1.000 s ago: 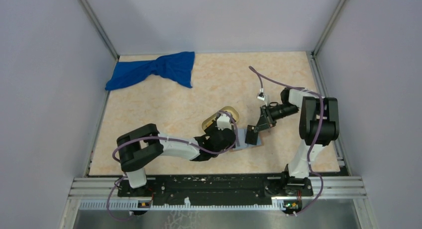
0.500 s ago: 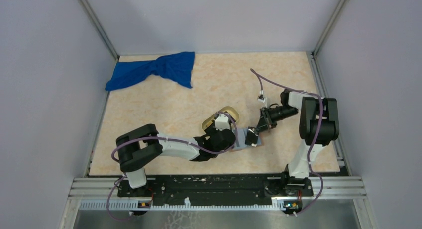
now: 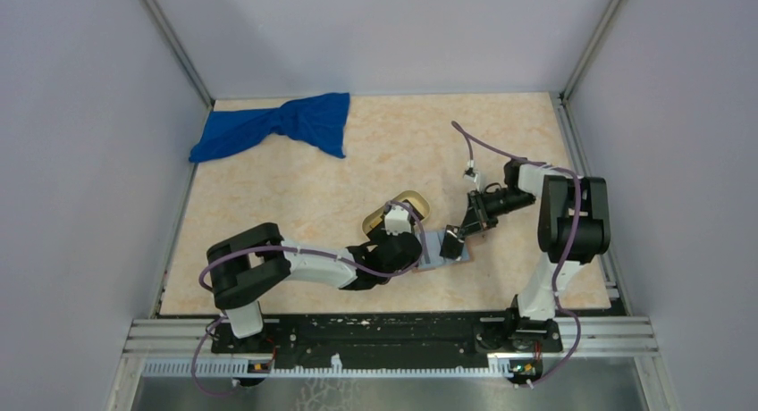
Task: Put the credit cards into the card holder
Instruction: Insert the credit card into the card holder.
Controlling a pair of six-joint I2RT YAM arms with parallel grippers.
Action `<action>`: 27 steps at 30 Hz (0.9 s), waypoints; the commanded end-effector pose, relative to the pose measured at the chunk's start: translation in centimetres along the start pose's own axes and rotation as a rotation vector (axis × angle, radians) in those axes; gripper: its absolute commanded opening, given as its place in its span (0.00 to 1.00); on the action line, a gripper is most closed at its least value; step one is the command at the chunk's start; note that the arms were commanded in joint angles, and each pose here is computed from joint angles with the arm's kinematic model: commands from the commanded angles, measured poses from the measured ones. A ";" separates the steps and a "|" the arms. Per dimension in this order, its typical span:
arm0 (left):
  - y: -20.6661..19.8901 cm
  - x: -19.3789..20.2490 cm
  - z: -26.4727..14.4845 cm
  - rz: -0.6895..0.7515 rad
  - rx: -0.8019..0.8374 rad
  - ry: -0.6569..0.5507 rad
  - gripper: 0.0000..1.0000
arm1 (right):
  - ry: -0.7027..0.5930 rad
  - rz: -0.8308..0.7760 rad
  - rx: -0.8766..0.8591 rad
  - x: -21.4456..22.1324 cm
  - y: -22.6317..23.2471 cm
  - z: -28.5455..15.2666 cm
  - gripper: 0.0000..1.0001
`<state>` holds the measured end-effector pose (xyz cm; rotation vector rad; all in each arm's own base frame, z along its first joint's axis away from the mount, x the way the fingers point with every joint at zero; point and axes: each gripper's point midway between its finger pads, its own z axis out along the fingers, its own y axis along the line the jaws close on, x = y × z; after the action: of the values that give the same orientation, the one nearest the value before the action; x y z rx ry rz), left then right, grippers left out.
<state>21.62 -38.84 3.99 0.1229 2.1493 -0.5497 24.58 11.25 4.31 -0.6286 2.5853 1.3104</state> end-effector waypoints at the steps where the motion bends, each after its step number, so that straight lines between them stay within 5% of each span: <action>1: 2.9 2.7 -0.5 0.069 -0.073 0.084 0.23 | -0.040 -0.064 0.054 -1.0 -0.6 -0.6 0.00; 27: 2.8 2.6 -0.6 0.075 -0.067 0.083 0.23 | -0.066 -0.080 0.065 -1.7 -0.5 -0.8 0.00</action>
<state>21.57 -38.63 3.86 0.1221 2.1527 -0.5454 26.24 11.02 5.11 -0.6081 2.5353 1.1987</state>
